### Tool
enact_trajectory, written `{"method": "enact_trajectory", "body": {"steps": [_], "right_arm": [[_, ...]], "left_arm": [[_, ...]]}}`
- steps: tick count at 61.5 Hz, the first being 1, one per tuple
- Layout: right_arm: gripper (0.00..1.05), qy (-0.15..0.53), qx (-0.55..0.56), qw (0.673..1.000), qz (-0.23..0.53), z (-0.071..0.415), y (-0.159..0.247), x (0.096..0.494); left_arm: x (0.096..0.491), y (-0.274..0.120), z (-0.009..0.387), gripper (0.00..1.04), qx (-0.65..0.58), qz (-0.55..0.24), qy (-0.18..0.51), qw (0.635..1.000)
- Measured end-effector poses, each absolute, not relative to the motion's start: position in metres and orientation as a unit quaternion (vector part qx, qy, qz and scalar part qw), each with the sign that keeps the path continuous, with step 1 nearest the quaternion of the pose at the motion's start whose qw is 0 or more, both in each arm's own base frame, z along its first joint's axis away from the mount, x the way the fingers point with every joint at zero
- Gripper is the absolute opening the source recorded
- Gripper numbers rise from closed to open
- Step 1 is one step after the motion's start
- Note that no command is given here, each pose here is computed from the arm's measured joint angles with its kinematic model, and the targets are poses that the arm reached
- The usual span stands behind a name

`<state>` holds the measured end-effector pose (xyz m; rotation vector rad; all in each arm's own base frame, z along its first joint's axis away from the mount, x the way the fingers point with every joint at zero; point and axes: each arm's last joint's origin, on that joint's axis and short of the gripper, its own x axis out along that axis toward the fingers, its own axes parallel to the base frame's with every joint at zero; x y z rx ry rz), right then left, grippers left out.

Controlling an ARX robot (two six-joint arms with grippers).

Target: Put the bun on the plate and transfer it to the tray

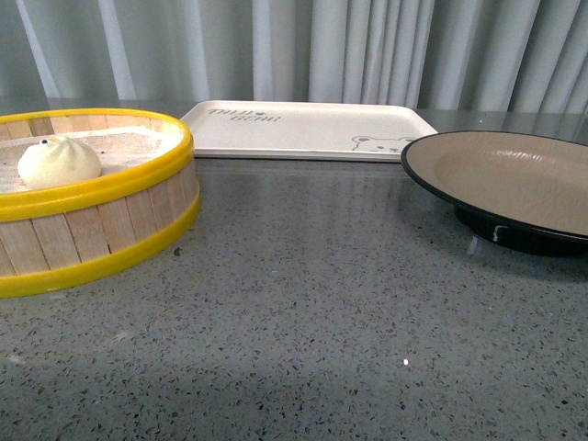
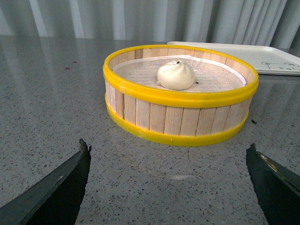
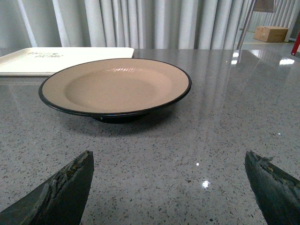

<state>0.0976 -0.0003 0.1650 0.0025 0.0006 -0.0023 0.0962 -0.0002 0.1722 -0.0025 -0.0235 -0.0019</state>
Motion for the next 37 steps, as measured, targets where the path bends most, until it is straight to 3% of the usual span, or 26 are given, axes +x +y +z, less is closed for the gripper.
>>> {"method": "enact_trajectory", "body": {"steps": [7,12,14,19,28,37], "right_arm": [[0.96,0.000,0.001,1.000,-0.001,0.165,0.000,0.098],[0.96,0.000,0.001,1.000,0.000,0.165,0.000,0.098],[0.96,0.000,0.001,1.000,0.000,0.165,0.000,0.098],[0.96,0.000,0.001,1.000,-0.001,0.165,0.000,0.098],[0.96,0.000,0.001,1.000,-0.001,0.165,0.000,0.098],[0.96,0.000,0.001,1.000,-0.001,0.165,0.000,0.098]], "left_arm": [[0.097,0.000,0.171,0.98,-0.008,-0.005,0.008,1.000],[0.101,-0.002,0.180,0.98,-0.093,-0.037,0.262,0.960],[0.104,-0.002,0.185,0.98,-0.105,-0.028,0.298,0.949],[0.113,0.002,0.207,0.98,-0.121,-0.025,0.283,0.951],[0.146,0.011,0.275,0.98,-0.116,-0.004,0.185,0.976],[0.185,0.003,0.308,0.98,-0.099,-0.018,0.167,0.981]]}}
